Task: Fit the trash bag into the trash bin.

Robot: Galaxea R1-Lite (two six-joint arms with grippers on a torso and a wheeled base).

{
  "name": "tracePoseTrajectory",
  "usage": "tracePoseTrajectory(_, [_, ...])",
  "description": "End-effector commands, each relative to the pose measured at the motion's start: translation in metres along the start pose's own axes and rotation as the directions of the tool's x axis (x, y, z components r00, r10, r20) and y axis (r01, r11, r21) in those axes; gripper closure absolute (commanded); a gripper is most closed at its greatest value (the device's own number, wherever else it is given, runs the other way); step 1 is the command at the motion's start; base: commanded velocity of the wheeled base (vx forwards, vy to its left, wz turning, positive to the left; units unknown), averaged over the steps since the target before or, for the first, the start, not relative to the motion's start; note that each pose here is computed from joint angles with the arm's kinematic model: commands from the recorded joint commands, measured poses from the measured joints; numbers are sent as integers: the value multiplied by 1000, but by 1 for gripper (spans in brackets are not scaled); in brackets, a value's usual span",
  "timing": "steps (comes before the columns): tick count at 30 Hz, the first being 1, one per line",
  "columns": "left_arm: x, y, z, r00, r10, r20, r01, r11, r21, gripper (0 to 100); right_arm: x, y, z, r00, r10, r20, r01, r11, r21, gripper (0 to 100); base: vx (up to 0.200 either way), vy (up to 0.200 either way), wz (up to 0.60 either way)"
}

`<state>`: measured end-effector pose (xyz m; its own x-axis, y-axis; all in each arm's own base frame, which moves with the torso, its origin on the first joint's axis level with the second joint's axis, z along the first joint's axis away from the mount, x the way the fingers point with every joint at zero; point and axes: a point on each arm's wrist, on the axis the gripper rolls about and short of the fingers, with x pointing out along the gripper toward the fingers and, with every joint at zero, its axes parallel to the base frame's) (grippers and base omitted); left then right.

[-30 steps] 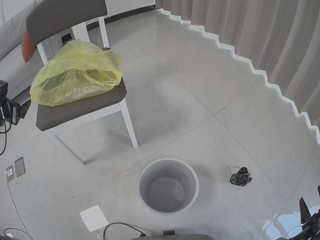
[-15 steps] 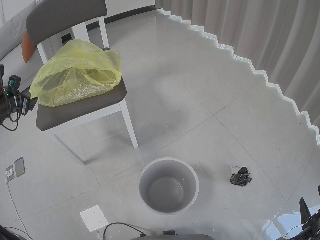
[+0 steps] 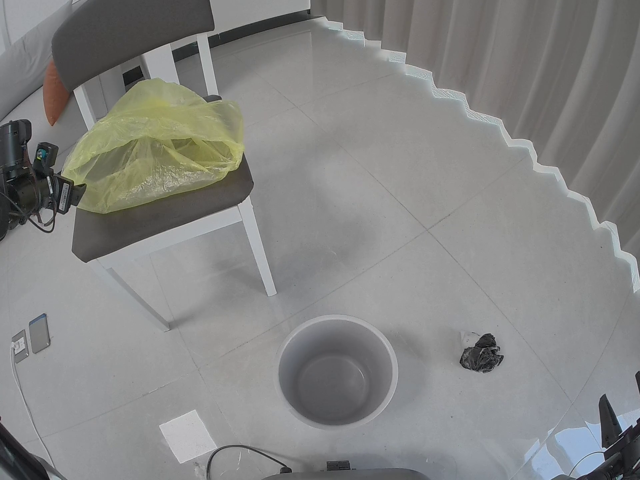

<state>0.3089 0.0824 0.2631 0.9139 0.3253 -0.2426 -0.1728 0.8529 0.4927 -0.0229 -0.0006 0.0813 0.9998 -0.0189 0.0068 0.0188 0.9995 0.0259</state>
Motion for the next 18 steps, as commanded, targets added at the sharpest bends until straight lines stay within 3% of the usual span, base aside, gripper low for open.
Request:
tracePoseTrajectory(1, [28,-5,-5,1000,-14,-27,14,1000,-2,0,0,0,-5,1000,0,-4,0,1000,0,0,0,0,0])
tracePoseTrajectory(12, [68,-2,-10,999,-5,-35,4,999,-41,0,0,0,-5,1000,-1,-2,1,1000,0,0,0,0,0])
tracePoseTrajectory(13, [69,-2,-11,999,-6,-37,5,999,-46,100,0,0,-5,1000,-4,-2,4,1000,0,0,0,0,0])
tracePoseTrajectory(18, [70,0,-13,999,-20,-33,17,994,-104,100,0,0,-5,1000,-4,-2,4,1000,0,0,0,0,0])
